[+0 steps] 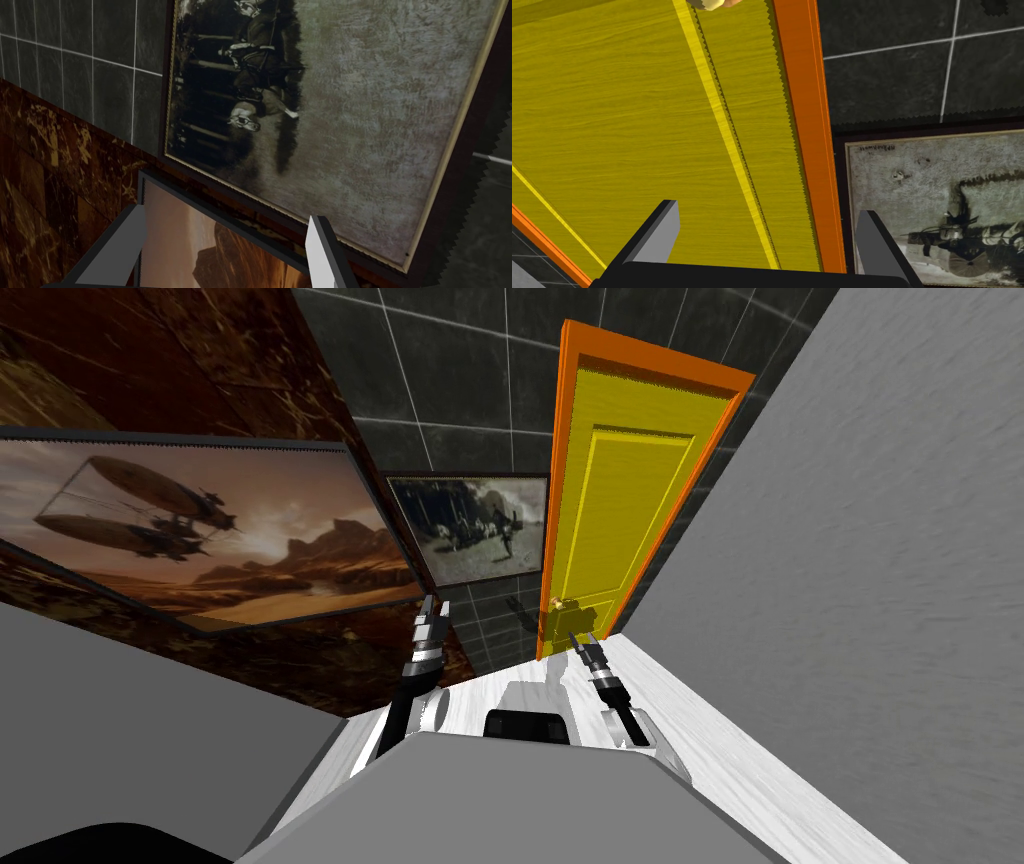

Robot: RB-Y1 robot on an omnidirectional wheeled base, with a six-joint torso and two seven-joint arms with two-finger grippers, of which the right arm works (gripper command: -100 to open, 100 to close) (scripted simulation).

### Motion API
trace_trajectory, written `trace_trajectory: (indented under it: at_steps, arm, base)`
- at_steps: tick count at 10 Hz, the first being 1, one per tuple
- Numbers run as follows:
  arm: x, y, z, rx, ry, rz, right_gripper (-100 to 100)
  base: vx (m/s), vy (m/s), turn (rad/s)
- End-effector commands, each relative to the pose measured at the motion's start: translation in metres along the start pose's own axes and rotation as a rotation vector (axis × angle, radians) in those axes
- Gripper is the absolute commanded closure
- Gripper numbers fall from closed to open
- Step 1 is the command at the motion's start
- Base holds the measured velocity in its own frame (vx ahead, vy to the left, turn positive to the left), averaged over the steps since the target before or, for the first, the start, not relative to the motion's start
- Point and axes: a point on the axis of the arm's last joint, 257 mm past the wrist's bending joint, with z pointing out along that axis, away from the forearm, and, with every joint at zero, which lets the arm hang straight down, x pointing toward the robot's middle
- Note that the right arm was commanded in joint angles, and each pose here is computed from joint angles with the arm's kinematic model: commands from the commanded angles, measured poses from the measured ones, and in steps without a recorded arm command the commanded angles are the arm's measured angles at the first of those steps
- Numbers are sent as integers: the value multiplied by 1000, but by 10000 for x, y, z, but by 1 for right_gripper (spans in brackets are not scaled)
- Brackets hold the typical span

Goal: Pull the door open

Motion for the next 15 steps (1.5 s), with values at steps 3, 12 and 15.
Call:
trace_trajectory:
  at_steps: [3, 12, 15]
  arm:
    - [218, -74, -71, 5, 44, -61, -100]
    - [835, -210, -315, 3, 176, -222, -100]
    - [885, -221, -351, 1, 188, -235, -100]
  base:
    - [69, -83, 91]
    - [87, -102, 115]
    - [83, -81, 59]
